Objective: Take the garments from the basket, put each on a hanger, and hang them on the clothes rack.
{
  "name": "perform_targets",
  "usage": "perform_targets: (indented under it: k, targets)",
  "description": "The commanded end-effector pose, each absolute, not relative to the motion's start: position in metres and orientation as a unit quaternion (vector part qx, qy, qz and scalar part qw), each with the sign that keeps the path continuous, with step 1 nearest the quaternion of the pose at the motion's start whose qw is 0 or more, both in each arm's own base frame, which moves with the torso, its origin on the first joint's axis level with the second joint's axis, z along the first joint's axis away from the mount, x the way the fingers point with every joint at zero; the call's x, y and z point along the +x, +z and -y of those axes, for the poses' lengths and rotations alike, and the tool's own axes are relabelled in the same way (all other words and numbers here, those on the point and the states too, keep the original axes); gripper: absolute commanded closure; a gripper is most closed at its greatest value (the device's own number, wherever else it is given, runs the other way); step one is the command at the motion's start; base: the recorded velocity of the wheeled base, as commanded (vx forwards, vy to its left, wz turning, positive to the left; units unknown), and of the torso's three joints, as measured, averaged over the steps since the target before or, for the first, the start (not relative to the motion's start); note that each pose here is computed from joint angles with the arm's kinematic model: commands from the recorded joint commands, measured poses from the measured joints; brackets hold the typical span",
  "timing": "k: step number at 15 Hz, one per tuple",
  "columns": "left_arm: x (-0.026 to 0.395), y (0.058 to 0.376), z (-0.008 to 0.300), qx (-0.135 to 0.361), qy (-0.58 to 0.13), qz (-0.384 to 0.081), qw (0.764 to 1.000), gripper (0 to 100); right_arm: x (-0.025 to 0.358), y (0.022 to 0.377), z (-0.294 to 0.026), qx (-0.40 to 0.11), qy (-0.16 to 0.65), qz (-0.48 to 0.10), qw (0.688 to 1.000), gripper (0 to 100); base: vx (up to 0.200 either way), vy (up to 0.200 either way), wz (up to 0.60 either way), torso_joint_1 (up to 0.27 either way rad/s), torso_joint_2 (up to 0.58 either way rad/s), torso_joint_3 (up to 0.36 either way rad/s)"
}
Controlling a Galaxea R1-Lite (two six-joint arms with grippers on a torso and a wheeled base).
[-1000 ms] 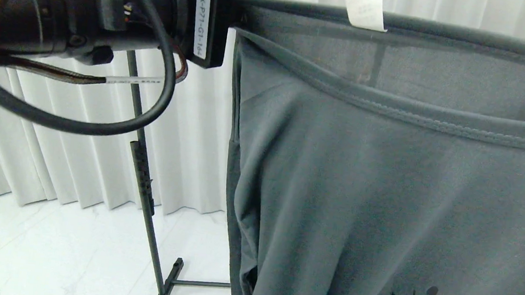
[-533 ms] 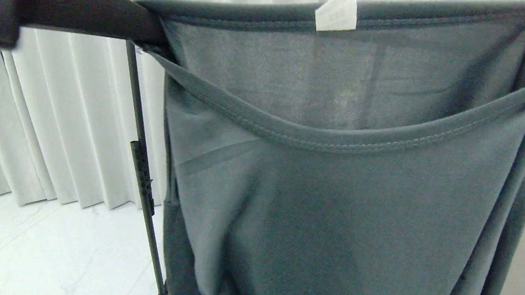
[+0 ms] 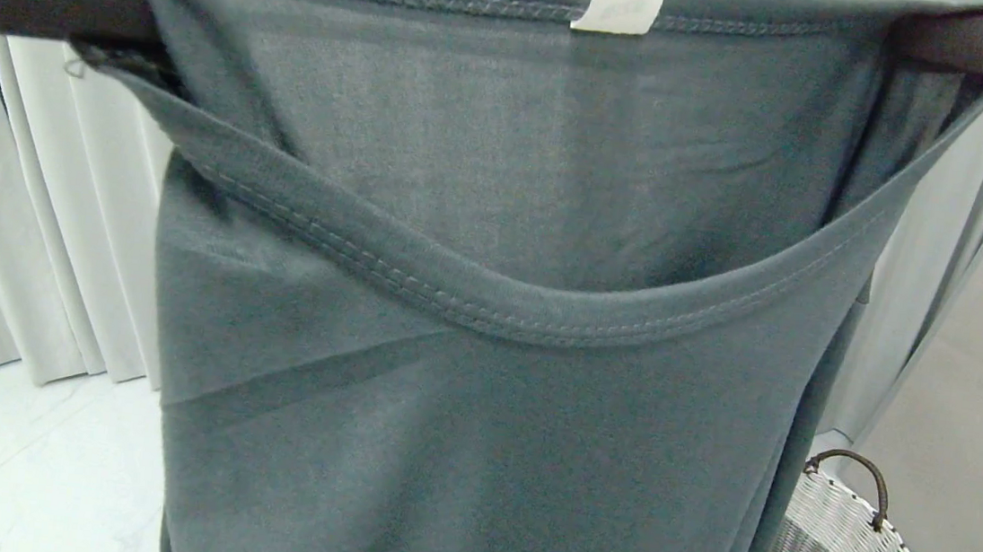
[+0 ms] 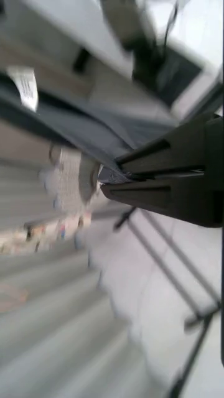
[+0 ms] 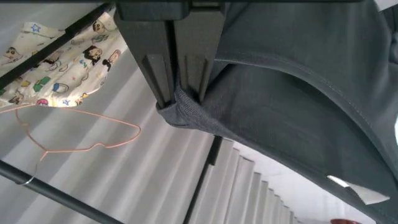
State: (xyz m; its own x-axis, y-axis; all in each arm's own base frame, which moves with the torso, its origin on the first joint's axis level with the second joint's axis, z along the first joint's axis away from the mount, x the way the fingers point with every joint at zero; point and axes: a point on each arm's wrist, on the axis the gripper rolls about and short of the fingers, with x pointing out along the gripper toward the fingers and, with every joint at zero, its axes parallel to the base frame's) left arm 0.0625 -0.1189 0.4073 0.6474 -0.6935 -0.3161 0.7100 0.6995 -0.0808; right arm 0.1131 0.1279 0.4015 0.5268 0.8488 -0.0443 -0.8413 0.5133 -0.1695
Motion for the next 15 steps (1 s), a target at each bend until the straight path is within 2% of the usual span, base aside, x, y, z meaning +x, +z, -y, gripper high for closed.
perform_targets:
  k: [1,2,4,5,8,10,11,15]
  targets:
    - [0.085,0.398,0.119,0.086,-0.328,-0.157,0.927,100,0.114,0.401,-0.123,-0.088,0.462,0.017,0.882,100,0.000,0.000,0.00,0.000,0.00,0.000]
    - [0.097,0.398,0.122,0.107,-0.309,-0.133,0.936,100,0.116,0.401,-0.120,-0.090,0.441,0.012,0.893,100,0.000,0.000,0.00,0.000,0.00,0.000]
    - [0.117,0.400,0.140,0.095,-0.298,-0.074,0.947,100,0.119,0.400,-0.117,-0.091,0.421,0.009,0.902,100,0.000,0.000,0.00,0.000,0.00,0.000]
    - [0.125,0.397,0.149,0.089,-0.298,-0.061,0.949,100,0.119,0.400,-0.117,-0.091,0.421,0.009,0.903,100,0.000,0.000,0.00,0.000,0.00,0.000]
    - [0.129,0.388,0.155,0.111,-0.300,-0.064,0.945,100,0.115,0.396,-0.113,-0.092,0.422,0.005,0.902,100,0.000,0.000,0.00,0.000,0.00,0.000]
    - [0.132,0.389,0.159,0.105,-0.299,-0.055,0.947,100,0.113,0.392,-0.111,-0.094,0.422,-0.001,0.902,100,0.000,0.000,0.00,0.000,0.00,0.000]
    - [0.135,0.391,0.162,0.097,-0.299,-0.042,0.948,100,0.111,0.390,-0.109,-0.095,0.422,-0.004,0.901,0,0.000,0.000,0.00,0.000,0.00,0.000]
    - [0.154,0.391,0.169,0.083,-0.268,-0.024,0.959,100,0.098,0.376,-0.098,-0.099,0.432,-0.015,0.896,0,0.000,0.000,0.00,0.000,0.00,0.000]
